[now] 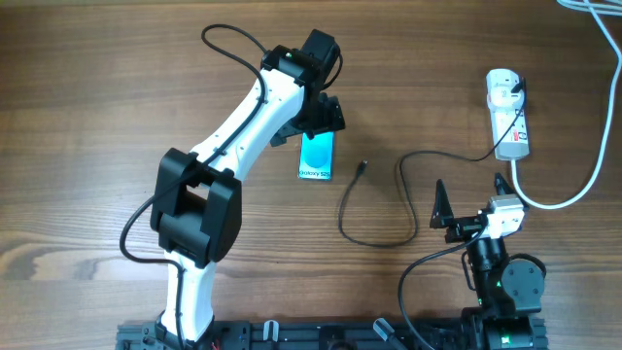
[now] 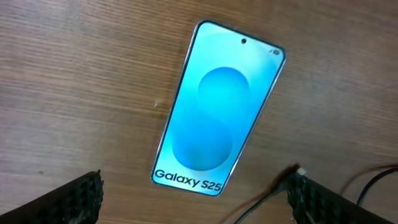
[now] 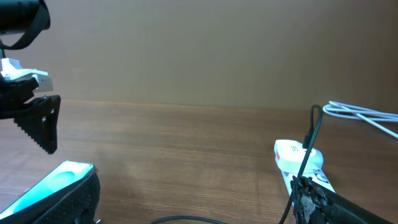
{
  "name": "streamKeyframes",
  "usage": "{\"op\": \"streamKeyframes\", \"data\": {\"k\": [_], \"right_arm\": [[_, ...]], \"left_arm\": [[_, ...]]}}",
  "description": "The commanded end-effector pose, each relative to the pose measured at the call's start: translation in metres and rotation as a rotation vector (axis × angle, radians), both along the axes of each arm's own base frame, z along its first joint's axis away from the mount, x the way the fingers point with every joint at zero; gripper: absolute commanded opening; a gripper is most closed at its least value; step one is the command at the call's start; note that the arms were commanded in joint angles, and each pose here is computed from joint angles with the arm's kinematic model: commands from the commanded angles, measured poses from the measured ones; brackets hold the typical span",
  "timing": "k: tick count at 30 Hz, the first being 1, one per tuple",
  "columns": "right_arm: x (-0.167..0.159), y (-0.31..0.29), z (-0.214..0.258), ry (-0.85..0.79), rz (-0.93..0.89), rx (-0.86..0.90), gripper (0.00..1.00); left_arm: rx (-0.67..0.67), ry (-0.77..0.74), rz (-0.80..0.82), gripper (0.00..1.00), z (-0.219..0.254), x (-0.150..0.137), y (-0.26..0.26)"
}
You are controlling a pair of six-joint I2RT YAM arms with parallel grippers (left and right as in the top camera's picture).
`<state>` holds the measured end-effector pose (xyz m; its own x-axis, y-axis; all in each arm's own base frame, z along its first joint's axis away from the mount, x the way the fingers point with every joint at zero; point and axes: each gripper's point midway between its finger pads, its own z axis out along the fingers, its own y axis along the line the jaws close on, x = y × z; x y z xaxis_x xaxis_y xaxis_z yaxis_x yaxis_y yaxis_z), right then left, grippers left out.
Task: Plug charger to phone and switch on socket
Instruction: 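Position the open left gripper above the Galaxy S25 phone, then lower the left gripper and close it on the phone's sides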
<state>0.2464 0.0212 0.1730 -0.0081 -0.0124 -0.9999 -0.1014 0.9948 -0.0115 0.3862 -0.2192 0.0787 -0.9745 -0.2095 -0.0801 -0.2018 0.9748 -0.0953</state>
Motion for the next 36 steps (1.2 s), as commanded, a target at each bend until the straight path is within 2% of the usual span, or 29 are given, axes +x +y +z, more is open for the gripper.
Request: {"op": "streamKeyframes", "data": {"k": [1,6,14,36], "right_arm": [[0.000,-0.001,0.001,-0.004,-0.002,0.014,1.00],[0.000,-0.001,0.001,-0.004,-0.002,0.014,1.00],[0.000,-0.001,0.001,-0.004,-0.002,0.014,1.00],[0.000,-0.001,0.001,-0.004,-0.002,0.014,1.00]], "left_arm": [[0.008,-0.025,0.025,1.00,0.002,0.007,0.001],[0.046,-0.045,0.032,1.00,-0.002,0.012,0.008],[0.075,0.004,0.030,1.00,-0.027,0.010,0.009],[0.029,-0.046,0.018,1.00,-0.028,0.020,-0.006]]}}
